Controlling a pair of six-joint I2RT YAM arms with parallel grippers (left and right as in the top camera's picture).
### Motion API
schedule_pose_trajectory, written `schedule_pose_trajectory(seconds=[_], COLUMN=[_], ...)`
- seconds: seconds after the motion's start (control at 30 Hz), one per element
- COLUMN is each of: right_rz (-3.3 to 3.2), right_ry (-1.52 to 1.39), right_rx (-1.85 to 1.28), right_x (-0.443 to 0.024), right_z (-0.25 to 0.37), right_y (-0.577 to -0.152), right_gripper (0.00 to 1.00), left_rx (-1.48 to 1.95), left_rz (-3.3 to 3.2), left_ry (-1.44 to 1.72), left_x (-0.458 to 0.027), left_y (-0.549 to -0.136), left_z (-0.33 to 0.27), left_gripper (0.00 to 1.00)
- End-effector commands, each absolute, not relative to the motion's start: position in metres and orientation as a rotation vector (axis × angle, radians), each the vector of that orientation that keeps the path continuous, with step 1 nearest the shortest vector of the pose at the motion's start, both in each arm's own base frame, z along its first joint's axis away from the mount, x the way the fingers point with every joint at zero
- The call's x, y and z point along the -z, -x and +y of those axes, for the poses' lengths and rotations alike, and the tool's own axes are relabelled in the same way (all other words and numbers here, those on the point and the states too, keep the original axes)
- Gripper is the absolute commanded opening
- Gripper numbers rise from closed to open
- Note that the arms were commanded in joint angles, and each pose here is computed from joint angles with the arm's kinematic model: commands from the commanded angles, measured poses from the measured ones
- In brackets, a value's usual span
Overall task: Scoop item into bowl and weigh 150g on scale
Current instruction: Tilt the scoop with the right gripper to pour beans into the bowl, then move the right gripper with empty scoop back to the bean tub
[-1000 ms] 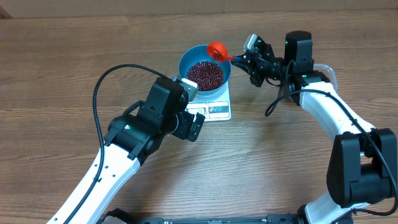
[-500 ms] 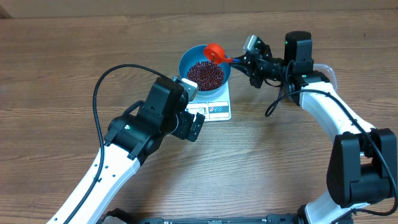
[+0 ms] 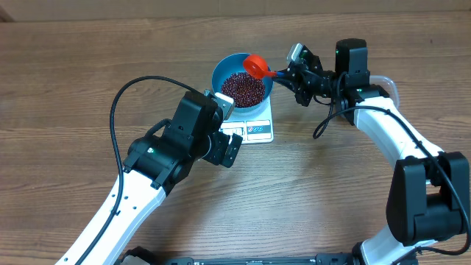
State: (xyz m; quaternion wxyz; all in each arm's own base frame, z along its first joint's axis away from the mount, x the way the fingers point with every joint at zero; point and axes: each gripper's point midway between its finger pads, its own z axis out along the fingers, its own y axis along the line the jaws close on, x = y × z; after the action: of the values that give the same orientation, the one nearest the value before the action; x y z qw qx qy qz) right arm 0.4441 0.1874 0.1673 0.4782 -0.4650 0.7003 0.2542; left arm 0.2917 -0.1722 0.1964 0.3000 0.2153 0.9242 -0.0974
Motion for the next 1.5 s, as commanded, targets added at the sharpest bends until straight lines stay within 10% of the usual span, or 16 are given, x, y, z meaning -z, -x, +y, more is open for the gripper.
schedule_pose_trajectory(seconds=[0.0, 0.57, 1.17, 1.47], right_rz=[1.718, 1.821, 1.905, 2.129], right_ry=[1.132, 0.741, 0.612, 0.186], right_rx=[-0.631, -0.720, -0.795, -0.788], right_x=[-0.166, -0.254, -0.255, -0.223], right_z=[0.190, 0.137, 0.124, 0.017], right_y=[-0.443, -0.432, -0.426, -0.420], right_gripper=[0.04, 0.04, 0.04, 0.04], left_rx=[0.259, 0.258, 0.258, 0.258], left_rz=[2.458, 2.460, 2.460, 2.460], left_ry=[-0.595, -0.595, -0.595, -0.595], left_x=[-0.193, -0.192, -0.192, -0.192], left_y=[-0.291, -0.291, -0.291, -0.291], left_z=[-0.173, -0.173, -0.173, -0.173], left_gripper=[1.00, 1.00, 0.99, 1.00])
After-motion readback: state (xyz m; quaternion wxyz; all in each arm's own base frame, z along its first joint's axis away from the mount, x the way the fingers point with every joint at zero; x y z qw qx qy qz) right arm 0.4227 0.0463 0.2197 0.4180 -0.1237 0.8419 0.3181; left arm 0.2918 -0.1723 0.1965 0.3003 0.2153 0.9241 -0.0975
